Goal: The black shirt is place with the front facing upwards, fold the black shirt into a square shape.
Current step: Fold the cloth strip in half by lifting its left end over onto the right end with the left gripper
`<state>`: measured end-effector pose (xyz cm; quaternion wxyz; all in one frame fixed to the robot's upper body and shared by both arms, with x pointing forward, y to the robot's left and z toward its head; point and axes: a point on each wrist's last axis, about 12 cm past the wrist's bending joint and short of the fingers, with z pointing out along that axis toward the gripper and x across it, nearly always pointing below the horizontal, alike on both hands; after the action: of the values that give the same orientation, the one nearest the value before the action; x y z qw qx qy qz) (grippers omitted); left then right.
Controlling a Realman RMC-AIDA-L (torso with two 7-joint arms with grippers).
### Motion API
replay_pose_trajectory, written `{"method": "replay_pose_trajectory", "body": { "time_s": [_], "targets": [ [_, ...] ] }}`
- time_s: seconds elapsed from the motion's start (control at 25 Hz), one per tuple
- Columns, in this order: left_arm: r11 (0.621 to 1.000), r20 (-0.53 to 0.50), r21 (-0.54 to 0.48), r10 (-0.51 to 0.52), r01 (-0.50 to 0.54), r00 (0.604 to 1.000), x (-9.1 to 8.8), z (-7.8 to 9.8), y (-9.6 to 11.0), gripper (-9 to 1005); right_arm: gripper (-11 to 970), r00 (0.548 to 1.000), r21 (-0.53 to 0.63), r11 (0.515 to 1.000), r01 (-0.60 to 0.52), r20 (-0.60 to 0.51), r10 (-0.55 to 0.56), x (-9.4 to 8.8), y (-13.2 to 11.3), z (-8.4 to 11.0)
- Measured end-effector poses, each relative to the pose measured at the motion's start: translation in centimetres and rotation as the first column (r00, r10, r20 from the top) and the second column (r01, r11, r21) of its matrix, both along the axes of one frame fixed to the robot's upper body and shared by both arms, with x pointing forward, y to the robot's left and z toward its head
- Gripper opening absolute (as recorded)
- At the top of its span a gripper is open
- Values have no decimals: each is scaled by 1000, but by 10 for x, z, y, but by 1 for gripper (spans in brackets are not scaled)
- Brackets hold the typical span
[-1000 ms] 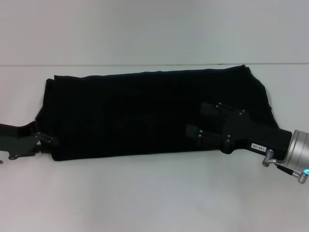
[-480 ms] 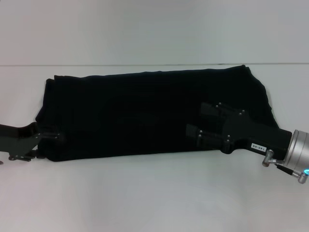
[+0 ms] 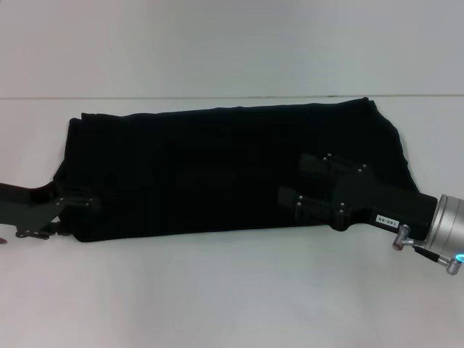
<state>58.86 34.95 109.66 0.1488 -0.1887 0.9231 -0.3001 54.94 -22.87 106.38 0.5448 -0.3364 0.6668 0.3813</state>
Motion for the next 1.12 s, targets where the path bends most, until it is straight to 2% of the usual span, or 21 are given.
{"method": "replay_pose_trajectory", "body": {
  "time_s": [0.52,0.92,1.12],
  "targets": [
    [1000,-2,14,-11,11,1000,2,2,0,779,838,1000,3,1000,6,1,-6,0,-1,0],
    [993,-11,98,-72,73,997,7,5,-6,772,838,1000,5,1000,9,3,-9,1,-1,1],
    [992,-11,97,-77,77,997,7,5,-8,768,838,1000,5,1000,8,3,-8,1,-1,1]
  ]
}}
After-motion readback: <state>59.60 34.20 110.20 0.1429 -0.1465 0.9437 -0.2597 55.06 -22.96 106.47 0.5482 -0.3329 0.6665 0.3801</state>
